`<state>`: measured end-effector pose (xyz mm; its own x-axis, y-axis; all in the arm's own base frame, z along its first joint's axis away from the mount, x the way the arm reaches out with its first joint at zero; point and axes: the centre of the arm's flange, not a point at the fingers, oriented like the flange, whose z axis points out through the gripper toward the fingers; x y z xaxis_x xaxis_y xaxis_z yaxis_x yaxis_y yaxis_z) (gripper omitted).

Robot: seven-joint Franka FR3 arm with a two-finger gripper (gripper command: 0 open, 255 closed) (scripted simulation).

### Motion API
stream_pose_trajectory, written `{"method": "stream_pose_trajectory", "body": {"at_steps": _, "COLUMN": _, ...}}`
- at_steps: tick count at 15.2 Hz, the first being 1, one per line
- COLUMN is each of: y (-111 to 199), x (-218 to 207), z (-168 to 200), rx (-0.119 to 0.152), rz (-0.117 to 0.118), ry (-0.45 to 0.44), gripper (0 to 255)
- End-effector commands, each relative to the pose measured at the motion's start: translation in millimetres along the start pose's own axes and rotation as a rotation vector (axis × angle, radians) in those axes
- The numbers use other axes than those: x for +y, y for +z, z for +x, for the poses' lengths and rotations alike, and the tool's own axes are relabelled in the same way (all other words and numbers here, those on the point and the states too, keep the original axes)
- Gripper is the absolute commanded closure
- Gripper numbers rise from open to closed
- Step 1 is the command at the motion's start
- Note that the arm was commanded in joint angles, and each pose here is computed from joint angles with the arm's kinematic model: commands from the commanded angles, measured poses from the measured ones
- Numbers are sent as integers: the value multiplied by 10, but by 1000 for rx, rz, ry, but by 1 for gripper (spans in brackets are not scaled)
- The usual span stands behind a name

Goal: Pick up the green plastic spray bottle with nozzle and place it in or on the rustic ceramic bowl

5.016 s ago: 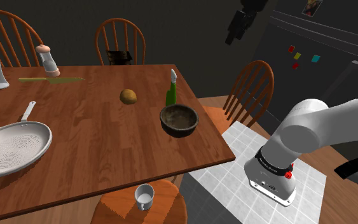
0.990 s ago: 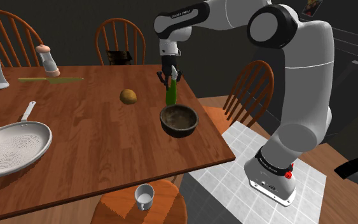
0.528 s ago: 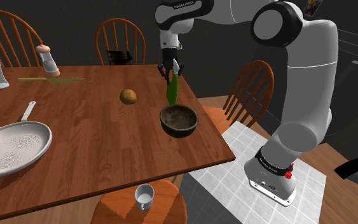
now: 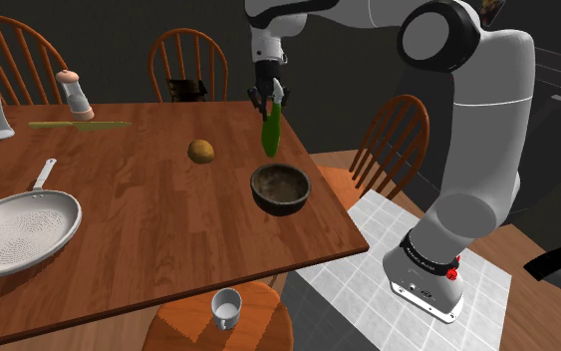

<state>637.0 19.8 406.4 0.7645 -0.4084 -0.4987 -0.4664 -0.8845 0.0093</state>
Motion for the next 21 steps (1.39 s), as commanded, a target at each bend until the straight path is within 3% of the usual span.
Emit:
{"method": "stream_pose_trajectory", "body": {"at_steps": 1, "y": -92, "x": -4, "z": -48, "rx": 0, "rz": 0, "ry": 0, "gripper": 255}}
{"method": "stream_pose_trajectory", "body": {"at_steps": 13, "y": -609, "x": 2, "z": -346, "rx": 0, "rz": 0, "ry": 0, "gripper": 255}}
{"method": "stream_pose_trajectory", "body": {"at_steps": 21, "y": -94, "x": -25, "z": -1266, "rx": 0, "rz": 0, "ry": 0, "gripper": 255}}
